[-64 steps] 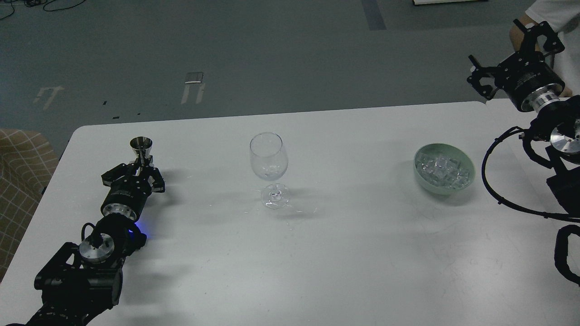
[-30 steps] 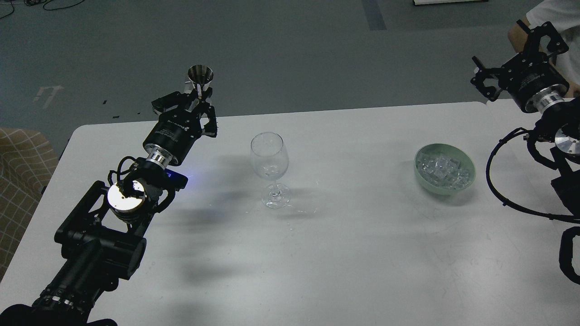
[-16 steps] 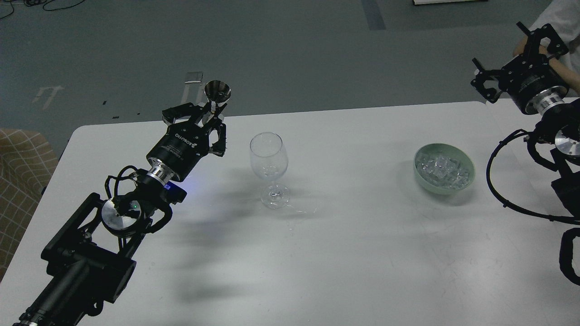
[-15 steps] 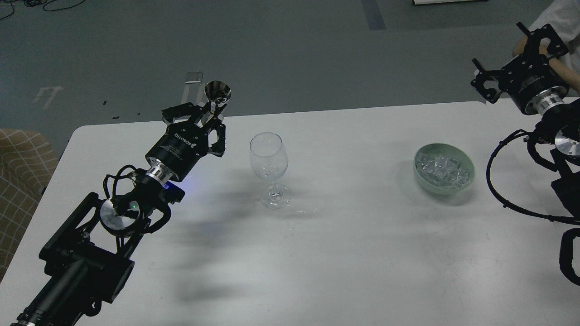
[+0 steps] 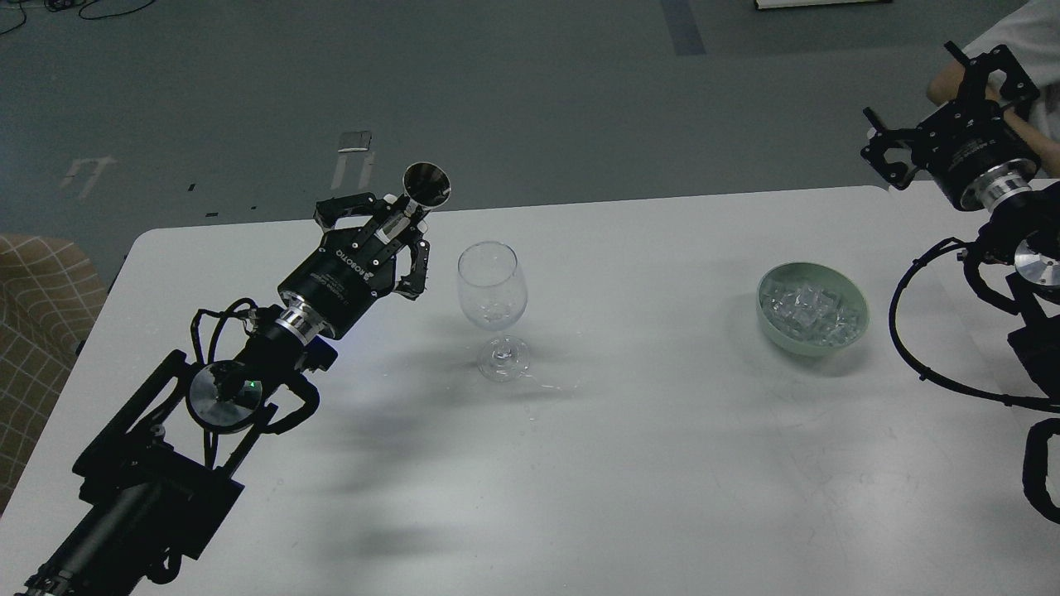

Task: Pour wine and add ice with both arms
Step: 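Carry the jigger over the wine glass rim with the left gripper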

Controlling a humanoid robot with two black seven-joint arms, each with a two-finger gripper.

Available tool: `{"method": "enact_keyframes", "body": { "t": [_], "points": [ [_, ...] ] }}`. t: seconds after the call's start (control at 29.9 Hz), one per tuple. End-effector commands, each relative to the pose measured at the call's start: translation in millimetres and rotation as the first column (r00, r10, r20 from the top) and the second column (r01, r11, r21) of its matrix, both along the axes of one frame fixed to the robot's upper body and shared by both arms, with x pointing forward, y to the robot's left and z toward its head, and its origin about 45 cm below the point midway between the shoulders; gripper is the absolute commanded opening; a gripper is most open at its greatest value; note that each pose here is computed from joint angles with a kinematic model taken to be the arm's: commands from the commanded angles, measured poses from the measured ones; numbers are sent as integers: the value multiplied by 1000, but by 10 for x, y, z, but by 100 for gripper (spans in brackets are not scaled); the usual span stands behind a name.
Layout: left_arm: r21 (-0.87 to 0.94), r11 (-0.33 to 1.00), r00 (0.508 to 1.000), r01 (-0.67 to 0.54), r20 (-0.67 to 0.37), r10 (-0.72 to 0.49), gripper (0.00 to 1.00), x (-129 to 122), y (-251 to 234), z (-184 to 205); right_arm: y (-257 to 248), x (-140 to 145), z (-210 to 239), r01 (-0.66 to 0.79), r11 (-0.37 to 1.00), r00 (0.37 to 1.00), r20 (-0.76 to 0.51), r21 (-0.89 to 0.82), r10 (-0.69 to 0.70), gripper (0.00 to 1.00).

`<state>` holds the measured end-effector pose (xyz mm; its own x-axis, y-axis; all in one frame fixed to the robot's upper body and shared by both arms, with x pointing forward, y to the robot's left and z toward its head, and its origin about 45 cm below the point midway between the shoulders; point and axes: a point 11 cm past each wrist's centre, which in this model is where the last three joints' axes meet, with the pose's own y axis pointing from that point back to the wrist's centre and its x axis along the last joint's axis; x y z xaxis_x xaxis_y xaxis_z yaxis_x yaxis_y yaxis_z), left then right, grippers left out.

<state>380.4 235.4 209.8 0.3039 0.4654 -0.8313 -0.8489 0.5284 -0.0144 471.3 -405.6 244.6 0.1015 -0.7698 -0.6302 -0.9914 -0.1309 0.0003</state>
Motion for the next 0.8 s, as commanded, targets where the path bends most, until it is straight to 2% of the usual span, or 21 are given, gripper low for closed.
{"method": "enact_keyframes", "body": {
  "t": [0.0, 0.33, 0.57, 0.77],
  "points": [
    [8, 1000, 1000, 5, 5, -5, 6, -9, 2, -2, -2, -1, -5, 1, 1000, 1000, -1, 0, -1, 100],
    [33, 999, 998, 41, 46, -42, 6, -50, -79, 67, -48, -7, 26, 6, 1000, 1000, 3, -8, -6, 100],
    [165, 983, 991, 82, 90, -97, 6, -131, -101, -30, -70, -6, 55, 9, 1000, 1000, 8, -11, -9, 100],
    [178, 980, 989, 92, 102, -111, 6, -140, -110, -29, -76, -2, 69, 10, 1000, 1000, 10, -12, -10, 100]
  ]
}}
